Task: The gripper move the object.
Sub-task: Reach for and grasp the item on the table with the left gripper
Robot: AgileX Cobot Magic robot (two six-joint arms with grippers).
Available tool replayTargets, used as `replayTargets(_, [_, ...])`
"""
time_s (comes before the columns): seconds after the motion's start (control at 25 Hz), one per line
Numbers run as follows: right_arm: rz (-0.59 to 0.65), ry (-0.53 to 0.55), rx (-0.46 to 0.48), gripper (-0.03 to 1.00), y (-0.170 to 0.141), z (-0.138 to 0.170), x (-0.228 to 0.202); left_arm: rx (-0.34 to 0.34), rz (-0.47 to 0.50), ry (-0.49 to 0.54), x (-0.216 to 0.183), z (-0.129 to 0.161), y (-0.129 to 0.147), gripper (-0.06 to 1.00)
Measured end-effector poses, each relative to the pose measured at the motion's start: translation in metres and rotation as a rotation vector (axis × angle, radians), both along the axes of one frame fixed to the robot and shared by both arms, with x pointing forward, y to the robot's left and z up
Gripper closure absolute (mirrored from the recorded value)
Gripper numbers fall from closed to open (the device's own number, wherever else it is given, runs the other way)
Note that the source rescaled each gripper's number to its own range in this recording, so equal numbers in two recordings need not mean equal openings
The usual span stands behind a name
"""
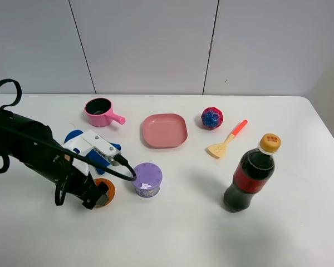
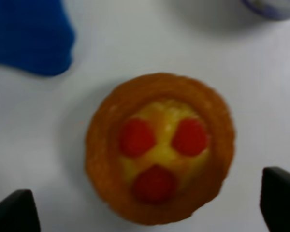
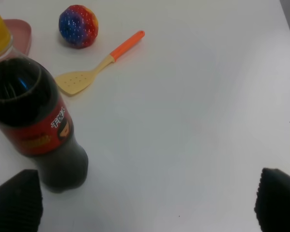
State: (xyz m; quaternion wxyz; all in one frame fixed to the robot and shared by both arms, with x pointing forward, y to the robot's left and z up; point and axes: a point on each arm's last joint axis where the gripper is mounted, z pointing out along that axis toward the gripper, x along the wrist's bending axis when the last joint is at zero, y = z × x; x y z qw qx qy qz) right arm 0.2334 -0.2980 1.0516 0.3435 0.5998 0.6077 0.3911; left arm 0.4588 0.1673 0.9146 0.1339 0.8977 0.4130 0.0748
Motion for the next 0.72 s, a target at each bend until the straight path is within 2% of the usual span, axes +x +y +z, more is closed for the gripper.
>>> replayTargets(0.2, [0.0,0.0,0.0,-0.03,0.0,0.0,0.0,0.002,-0.029,0.004,-0.002,-0.007,-0.008,0.01])
replayTargets(0.72, [0.0,0.0,0.0,-0.03,0.0,0.0,0.0,0.019,-0.028,0.025,0.002,-0.025,-0.01,0.03])
